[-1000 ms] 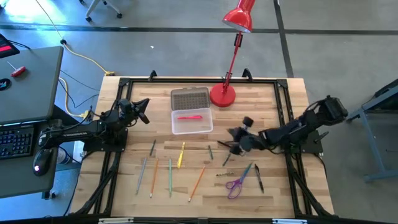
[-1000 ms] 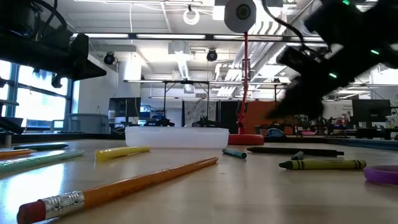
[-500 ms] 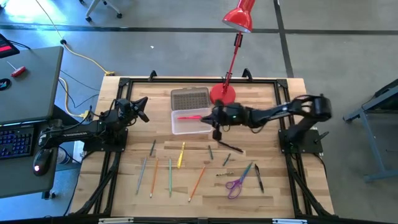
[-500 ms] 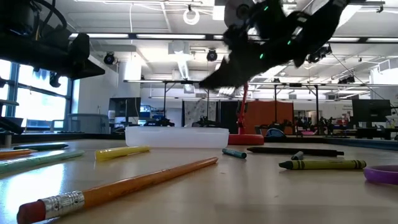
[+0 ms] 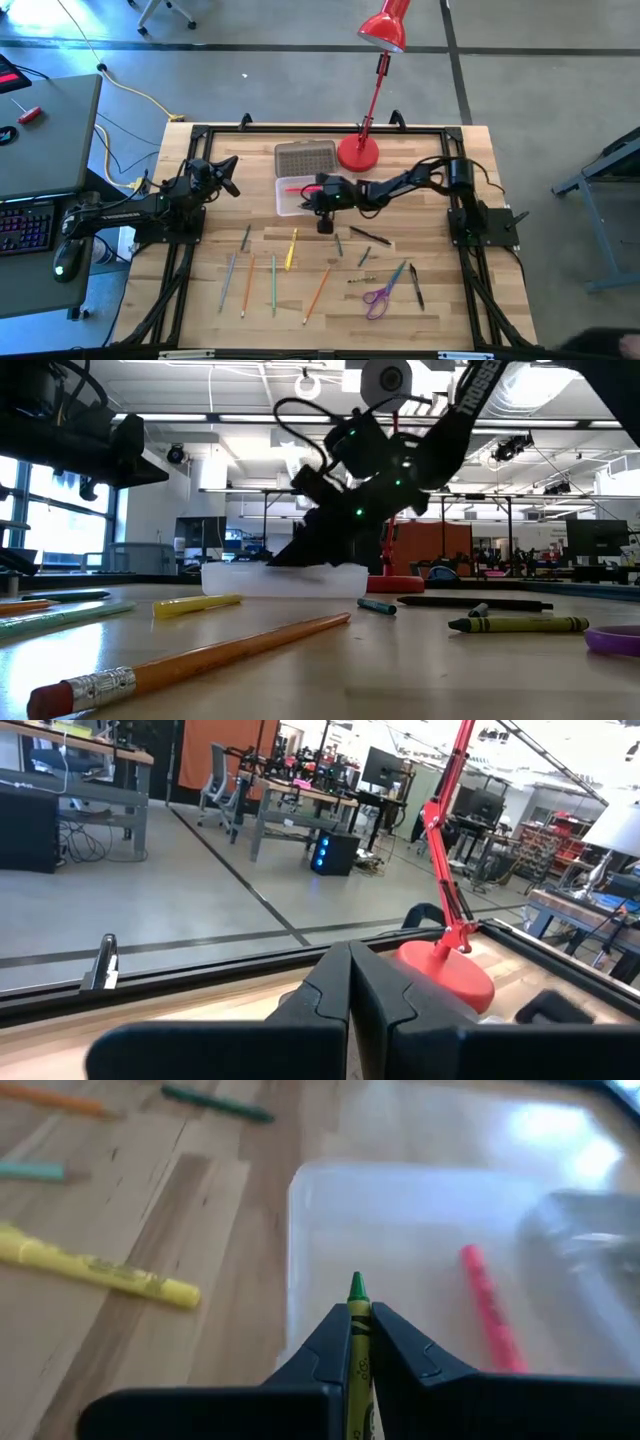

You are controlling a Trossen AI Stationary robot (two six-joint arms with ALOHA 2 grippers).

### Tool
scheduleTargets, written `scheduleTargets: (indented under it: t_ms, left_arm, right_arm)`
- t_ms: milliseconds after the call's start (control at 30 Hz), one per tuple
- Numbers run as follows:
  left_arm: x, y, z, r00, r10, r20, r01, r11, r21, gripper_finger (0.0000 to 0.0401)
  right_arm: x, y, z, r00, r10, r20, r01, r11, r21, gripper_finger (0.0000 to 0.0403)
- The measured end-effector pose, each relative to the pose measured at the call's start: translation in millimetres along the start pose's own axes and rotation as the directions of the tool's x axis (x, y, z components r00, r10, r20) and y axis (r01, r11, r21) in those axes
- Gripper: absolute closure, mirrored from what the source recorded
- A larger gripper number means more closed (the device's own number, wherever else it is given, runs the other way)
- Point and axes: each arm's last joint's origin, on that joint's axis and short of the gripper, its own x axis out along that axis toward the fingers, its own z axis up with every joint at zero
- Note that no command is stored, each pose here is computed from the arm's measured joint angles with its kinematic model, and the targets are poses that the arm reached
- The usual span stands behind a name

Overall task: Pick & place school supplies into a supply box
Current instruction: Put the top green crayon into the black supply box, then put the left dark green crayon into the black supply box

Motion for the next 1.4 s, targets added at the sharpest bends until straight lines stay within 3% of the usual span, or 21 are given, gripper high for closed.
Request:
scheduleTargets:
  t_ms: [200,733,1167,1233,1400]
  left_arm:
    - [0.0,0.0,-0.2,1.0,-0.002,-0.002,0.002,1.0,0.005,0.0361]
    - [0.0,-0.2,-0.4,1.0,-0.009,-0.005,0.009,1.0,0.006,0.0361]
    - [-0.9,-6.3,-3.8,0.97,-0.229,-0.087,0.221,0.971,-0.086,0.0361]
    - [-1.3,-7.4,1.1,0.969,-0.231,-0.089,0.225,0.972,-0.069,0.0361]
    - [-3.0,-17.8,42.7,0.966,-0.251,-0.064,0.252,0.968,0.007,0.0361]
  right_arm:
    - [9.1,-0.6,-2.6,1.0,-0.013,-0.026,0.013,1.0,-0.003,0.0384]
    - [-3.8,-4.0,15.2,0.996,-0.09,0.005,0.09,0.995,-0.049,0.0312]
    - [-50.3,3.4,69.1,0.994,-0.069,0.088,0.075,0.995,-0.066,0.0311]
    - [-56.7,5.1,74.4,0.994,-0.065,0.091,0.073,0.993,-0.088,0.0312]
    - [-70.4,7.0,85.3,0.992,-0.073,0.102,0.085,0.99,-0.116,0.0312]
